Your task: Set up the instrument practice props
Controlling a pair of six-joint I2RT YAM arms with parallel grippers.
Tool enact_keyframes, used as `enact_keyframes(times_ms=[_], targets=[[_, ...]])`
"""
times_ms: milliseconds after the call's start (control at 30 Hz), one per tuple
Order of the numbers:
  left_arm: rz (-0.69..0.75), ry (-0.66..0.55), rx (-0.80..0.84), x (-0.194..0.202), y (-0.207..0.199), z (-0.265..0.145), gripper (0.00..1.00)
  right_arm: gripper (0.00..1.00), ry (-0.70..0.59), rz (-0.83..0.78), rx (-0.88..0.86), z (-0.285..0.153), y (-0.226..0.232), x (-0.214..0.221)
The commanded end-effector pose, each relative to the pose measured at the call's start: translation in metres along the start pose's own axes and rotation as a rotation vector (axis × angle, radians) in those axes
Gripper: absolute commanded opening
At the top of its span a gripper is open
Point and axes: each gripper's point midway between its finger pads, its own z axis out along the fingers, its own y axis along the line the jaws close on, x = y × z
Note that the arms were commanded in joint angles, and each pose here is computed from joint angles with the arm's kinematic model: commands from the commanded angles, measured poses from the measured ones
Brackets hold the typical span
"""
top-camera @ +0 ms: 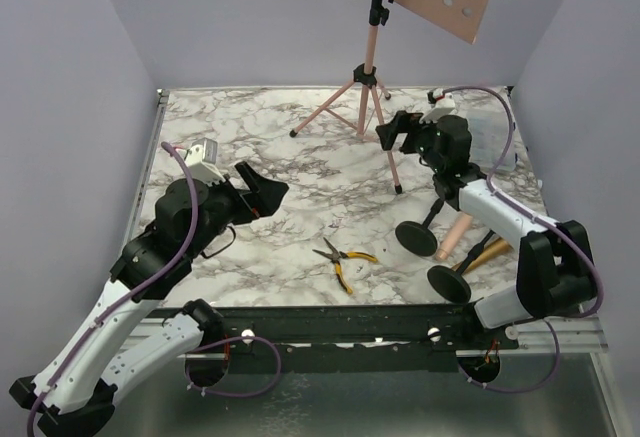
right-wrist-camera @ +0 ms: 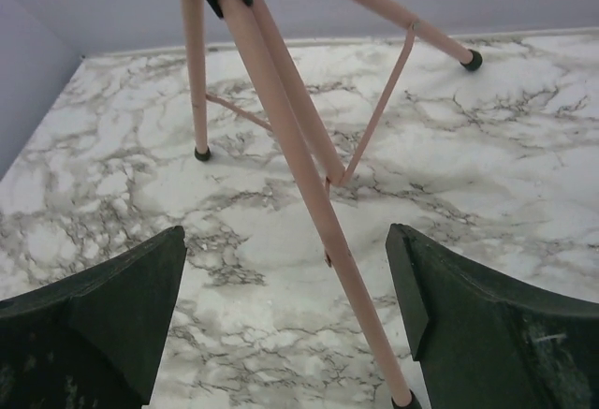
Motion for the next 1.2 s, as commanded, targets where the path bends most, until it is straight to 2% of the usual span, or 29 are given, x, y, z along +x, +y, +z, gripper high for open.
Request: enact_keyframes(times_ms=[0,200,267,333,467,533,600,800,867,900,933,1033,1100,1167], targets=[[-0.026,-0.018,0.042,-0.002,-0.005,-0.009,0.99,0.95,-0.003,0.042,0.053,-0.006,-0.003,-0.017],[-0.012,0.015,0.037,0.008,-0.001,-0.004,0.99,0.98,-0.01,0.003,0.427,-0.054,-0.078,0.006],[-0.001,0.024,0.035,0.009,-0.001,-0.002,0.99,0.98,0.022,0.059,0.535,-0.072,-0.109,0.023],[0.007,0.03,0.035,0.01,-0.001,0.0,0.99,0.98,0.077,0.209,0.624,-0.089,-0.142,0.044],[0.011,0.038,0.041,0.012,-0.003,0.004,0.99,0.95,0.243,0.509,0.708,-0.1,-0.174,0.097],[0.006,0.043,0.048,0.013,-0.004,0.004,0.99,0.93,0.363,0.573,0.759,-0.099,-0.176,0.123],[-0.003,0.044,0.056,0.014,-0.005,0.004,0.99,0.92,0.428,0.612,0.732,-0.092,-0.171,0.142],[-0.023,0.037,0.077,0.014,-0.007,-0.003,0.99,0.87,0.449,0.669,0.647,-0.078,-0.163,0.163],[-0.025,0.037,0.079,0.014,-0.007,-0.003,0.99,0.79,0.452,0.66,0.659,-0.077,-0.166,0.165],[-0.023,0.038,0.081,0.013,-0.008,-0.003,0.99,0.7,0.447,0.65,0.669,-0.078,-0.168,0.164],[-0.024,0.038,0.083,0.012,-0.009,-0.004,0.99,0.57,0.434,0.639,0.666,-0.078,-0.168,0.157],[-0.026,0.036,0.084,0.011,-0.01,-0.004,0.99,0.33,0.368,0.605,0.689,-0.085,-0.169,0.128],[-0.021,0.04,0.079,0.012,-0.01,-0.002,0.99,0.03,0.283,0.589,0.712,-0.094,-0.169,0.099],[-0.018,0.044,0.08,0.012,-0.011,-0.001,0.99,0.0,0.169,0.574,0.69,-0.103,-0.162,0.065]])
